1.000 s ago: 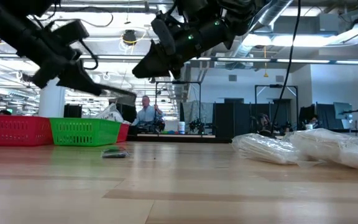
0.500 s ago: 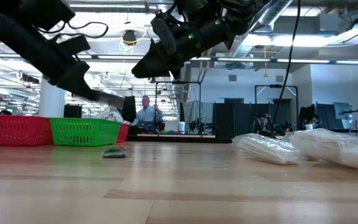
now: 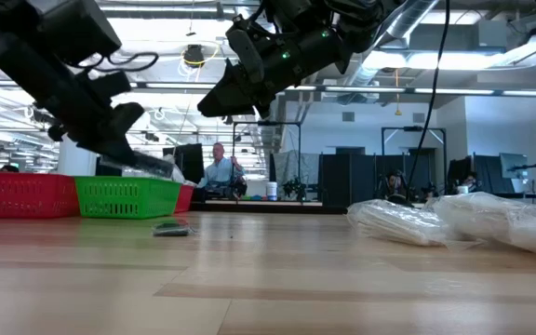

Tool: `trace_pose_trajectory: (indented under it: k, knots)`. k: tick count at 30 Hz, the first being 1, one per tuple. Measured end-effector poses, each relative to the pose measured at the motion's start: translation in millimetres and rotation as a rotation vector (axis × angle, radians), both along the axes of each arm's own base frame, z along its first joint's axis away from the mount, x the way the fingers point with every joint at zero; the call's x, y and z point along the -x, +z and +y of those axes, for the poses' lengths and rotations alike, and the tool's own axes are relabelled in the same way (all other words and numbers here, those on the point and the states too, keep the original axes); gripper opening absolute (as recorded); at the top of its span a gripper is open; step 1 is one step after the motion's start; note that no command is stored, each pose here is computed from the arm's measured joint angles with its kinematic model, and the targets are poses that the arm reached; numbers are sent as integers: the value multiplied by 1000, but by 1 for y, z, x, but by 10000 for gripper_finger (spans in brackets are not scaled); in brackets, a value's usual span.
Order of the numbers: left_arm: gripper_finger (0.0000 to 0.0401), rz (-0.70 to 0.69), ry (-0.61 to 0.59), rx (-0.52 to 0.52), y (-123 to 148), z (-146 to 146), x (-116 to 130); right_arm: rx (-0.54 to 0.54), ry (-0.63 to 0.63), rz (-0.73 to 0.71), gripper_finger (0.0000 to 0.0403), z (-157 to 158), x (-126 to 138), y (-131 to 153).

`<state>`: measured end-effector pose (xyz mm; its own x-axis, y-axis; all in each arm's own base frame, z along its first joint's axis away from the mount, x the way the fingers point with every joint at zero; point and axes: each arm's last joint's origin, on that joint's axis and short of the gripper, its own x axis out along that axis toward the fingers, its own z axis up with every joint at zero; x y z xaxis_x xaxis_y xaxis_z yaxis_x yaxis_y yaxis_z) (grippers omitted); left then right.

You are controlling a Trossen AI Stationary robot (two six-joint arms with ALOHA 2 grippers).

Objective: Pick & Place Travel size toiletries
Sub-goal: Put the black comb into the bottom green bin, then put the white cotton pack into the top red bin

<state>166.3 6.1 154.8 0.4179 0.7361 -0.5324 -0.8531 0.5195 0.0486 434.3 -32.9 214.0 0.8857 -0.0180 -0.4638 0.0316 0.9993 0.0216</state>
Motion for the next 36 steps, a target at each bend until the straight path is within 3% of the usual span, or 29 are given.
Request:
trace_pose_trajectory:
  k: [8, 23, 30, 36]
  knots:
    - [15, 37, 18, 7, -10, 0, -3, 0, 0, 0, 79, 0, 0, 0]
    - [133, 36, 13, 4, -9, 0, -4, 4, 2, 1, 79, 0, 0, 0]
    - [162, 38, -49, -4, -5, -5, -5, -10, -5, 4, 79, 0, 0, -1]
    - [166, -25, -209, 17, 6, -19, -7, -56, -27, 78, 79, -1, 4, -7]
